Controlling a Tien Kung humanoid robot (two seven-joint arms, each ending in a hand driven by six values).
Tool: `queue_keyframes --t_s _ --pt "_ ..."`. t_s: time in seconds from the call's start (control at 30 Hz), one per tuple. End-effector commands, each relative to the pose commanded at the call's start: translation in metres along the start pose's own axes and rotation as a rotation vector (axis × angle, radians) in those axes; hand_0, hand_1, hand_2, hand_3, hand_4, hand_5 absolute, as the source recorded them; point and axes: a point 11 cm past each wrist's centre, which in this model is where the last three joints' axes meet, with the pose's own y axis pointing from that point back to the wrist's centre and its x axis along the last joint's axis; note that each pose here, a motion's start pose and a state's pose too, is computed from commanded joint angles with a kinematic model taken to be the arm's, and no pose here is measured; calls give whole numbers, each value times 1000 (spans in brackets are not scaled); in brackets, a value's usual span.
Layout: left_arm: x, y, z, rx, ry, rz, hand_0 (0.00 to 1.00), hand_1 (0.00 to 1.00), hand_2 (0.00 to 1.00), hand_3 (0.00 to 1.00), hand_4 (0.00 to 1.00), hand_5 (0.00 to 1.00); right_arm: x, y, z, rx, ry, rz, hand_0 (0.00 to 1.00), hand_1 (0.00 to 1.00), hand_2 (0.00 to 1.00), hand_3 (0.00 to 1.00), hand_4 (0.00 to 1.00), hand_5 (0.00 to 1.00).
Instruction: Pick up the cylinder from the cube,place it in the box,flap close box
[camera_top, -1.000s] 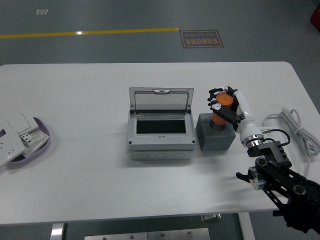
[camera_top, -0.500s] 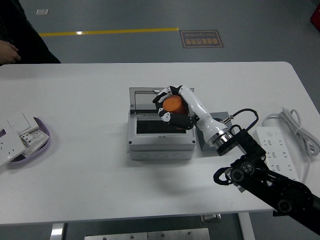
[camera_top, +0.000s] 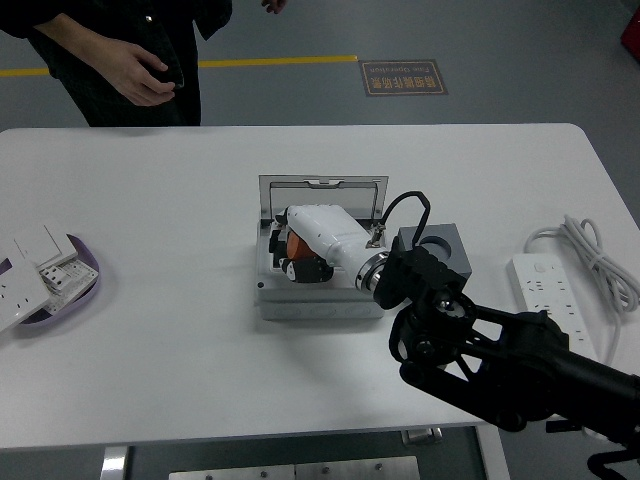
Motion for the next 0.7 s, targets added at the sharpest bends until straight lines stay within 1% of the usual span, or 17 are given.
queue_keyframes --t_s 0.07,0.17,0.2,0.37,0.4,0.57,0.6,0.7 --pt "0 0 1 -1 -1 0 595 630 621 639 701 217 1 -3 3 -27 56 21 84 206 264 208 2 2" --pt "0 0 1 -2 -2 0 595 630 621 639 701 217 0 -6 5 -40 113 36 84 206 264 208 2 2" --pt "0 0 2 -3 -2 0 595 630 621 638 700 220 -2 -7 6 -41 124 35 324 408 445 418 67 2" --pt "0 0 3 -4 -5 -1 595 630 621 638 700 220 -11 -9 9 -39 144 17 324 408 445 418 67 2" --pt "0 0 3 -4 -6 -1 595 630 622 639 701 218 -13 -9 9 -37 144 14 659 617 608 625 449 63" --pt "0 0 3 -4 -7 -1 595 630 622 639 701 218 -17 -10 11 -27 141 8 659 617 608 625 449 63" --pt "0 0 3 -3 -7 -1 594 630 622 639 702 218 -17 -10 11 -25 139 8 809 690 703 671 646 420" --pt "0 0 3 -4 -8 0 594 630 622 639 702 218 -18 -10 12 -22 130 6 809 690 703 671 646 420"
